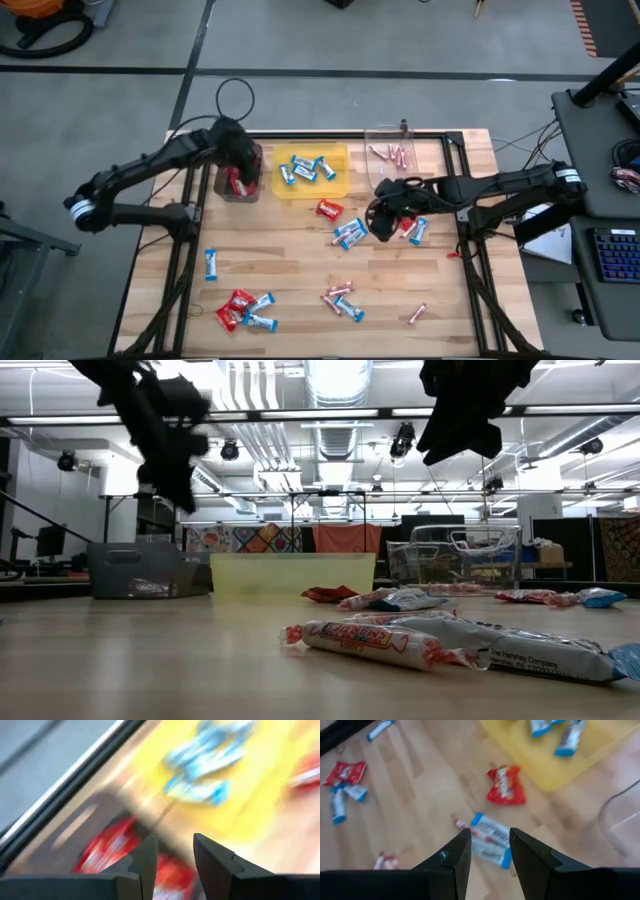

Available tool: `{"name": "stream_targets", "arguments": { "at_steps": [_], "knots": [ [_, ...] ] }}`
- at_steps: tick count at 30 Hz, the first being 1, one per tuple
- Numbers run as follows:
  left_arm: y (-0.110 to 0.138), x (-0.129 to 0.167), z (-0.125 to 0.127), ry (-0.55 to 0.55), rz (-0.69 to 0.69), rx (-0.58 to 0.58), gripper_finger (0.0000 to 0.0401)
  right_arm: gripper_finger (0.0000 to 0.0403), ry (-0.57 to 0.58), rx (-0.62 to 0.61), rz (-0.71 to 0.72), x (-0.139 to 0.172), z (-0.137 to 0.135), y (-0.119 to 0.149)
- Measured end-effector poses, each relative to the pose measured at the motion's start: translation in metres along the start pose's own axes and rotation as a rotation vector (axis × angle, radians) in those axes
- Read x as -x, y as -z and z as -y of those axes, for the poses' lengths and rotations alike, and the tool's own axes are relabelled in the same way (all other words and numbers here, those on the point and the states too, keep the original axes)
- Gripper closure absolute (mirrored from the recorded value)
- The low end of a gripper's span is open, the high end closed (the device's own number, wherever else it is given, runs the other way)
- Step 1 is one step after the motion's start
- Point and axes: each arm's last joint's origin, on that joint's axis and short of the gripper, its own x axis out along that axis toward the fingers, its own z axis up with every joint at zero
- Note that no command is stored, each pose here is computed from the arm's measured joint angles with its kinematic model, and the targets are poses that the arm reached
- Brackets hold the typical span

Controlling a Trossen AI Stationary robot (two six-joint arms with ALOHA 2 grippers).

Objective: Sort candy
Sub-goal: Put the white candy into the yellow bin

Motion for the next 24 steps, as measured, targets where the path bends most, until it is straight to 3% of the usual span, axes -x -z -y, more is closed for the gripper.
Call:
{"name": "stream_targets", "arguments": {
  "at_steps": [4,11,19,24],
  "knots": [
    [-0.006,0.017,0.032,0.141,0.262,-0.083,0.0292,0.0275,-0.056,-0.066,-0.099,-0.013,-0.008,0.008],
    [-0.003,0.035,0.076,0.328,0.520,-0.214,0.0292,0.0275,-0.094,-0.192,-0.336,-0.046,-0.022,0.030],
    [-0.003,0.037,0.087,0.365,0.553,-0.268,0.0292,0.0275,-0.094,-0.330,-0.572,-0.070,-0.044,0.055],
    [-0.003,0.033,0.088,0.363,0.535,-0.272,0.0292,0.0275,-0.023,-0.370,-0.659,-0.069,-0.057,0.063]
  ]
}}
